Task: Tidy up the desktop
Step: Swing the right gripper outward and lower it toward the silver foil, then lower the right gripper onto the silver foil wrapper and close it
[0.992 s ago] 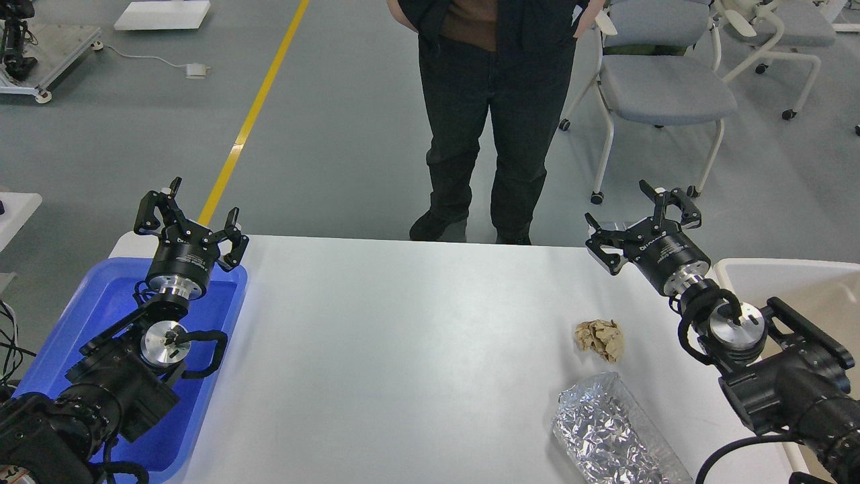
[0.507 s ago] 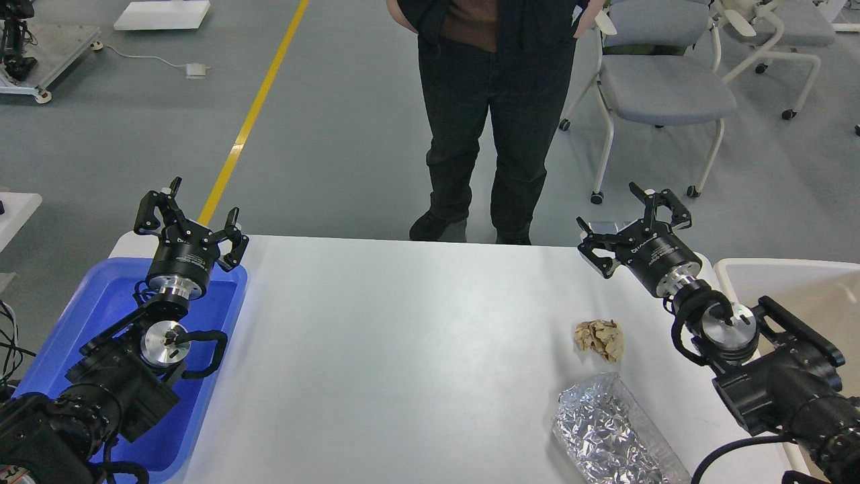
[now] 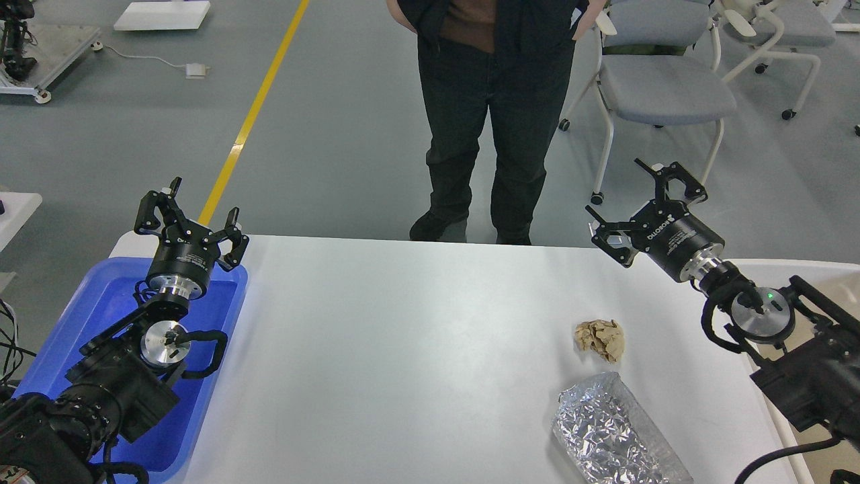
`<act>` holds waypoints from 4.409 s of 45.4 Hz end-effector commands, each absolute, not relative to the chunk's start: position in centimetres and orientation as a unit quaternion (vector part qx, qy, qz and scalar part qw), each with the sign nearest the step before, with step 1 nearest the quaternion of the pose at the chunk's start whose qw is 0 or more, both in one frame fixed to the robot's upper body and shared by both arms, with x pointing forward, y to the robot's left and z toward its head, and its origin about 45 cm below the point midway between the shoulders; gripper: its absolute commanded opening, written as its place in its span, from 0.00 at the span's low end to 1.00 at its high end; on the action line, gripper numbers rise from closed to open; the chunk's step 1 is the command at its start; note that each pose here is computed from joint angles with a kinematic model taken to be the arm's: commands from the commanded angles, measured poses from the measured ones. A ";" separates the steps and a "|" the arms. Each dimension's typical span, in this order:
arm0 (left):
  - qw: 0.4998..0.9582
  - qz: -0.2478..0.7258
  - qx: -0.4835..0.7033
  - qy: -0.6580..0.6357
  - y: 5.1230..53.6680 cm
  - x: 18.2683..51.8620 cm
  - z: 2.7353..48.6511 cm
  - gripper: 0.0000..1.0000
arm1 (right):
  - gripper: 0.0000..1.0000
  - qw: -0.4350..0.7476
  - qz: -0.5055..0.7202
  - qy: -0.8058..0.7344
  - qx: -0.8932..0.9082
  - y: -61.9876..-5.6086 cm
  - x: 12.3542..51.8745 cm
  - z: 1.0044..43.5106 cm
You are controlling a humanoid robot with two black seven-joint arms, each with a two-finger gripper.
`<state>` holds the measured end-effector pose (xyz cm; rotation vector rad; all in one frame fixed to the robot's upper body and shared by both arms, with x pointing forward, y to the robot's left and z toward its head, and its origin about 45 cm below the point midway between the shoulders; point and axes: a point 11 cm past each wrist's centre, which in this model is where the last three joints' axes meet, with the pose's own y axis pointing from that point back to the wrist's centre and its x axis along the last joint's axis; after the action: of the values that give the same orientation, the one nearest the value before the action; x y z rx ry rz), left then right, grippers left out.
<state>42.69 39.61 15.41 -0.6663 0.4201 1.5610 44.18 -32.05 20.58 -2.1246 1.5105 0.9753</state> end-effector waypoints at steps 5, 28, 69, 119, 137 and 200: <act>0.641 0.685 -0.292 0.184 39.6 42.7 15.4 1.00 | 1.00 0.098 0.252 0.515 -0.814 -33.4 42.6 24.6; 0.642 0.685 -0.292 0.184 39.6 42.7 15.4 1.00 | 1.00 -0.108 0.108 0.465 -0.872 -38.1 36.6 28.3; 0.642 0.684 -0.293 0.184 39.6 42.7 15.4 1.00 | 1.00 -0.344 -0.102 0.304 -0.883 -37.0 31.2 21.8; 0.642 0.685 -0.292 0.184 39.6 42.7 15.4 1.00 | 1.00 -0.433 -0.233 0.248 -0.834 -35.1 26.5 12.4; 0.642 0.685 -0.292 0.184 39.6 42.7 15.4 1.00 | 1.00 -0.444 -0.255 0.254 -0.821 -35.8 24.6 8.8; 0.642 0.685 -0.292 0.184 39.6 42.7 15.4 1.00 | 0.86 -0.433 -0.263 0.256 -0.823 -38.0 23.7 4.9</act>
<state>42.69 39.61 15.42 -0.6666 0.4200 1.5606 24.12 -37.93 5.43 -3.6890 1.1585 -1.1909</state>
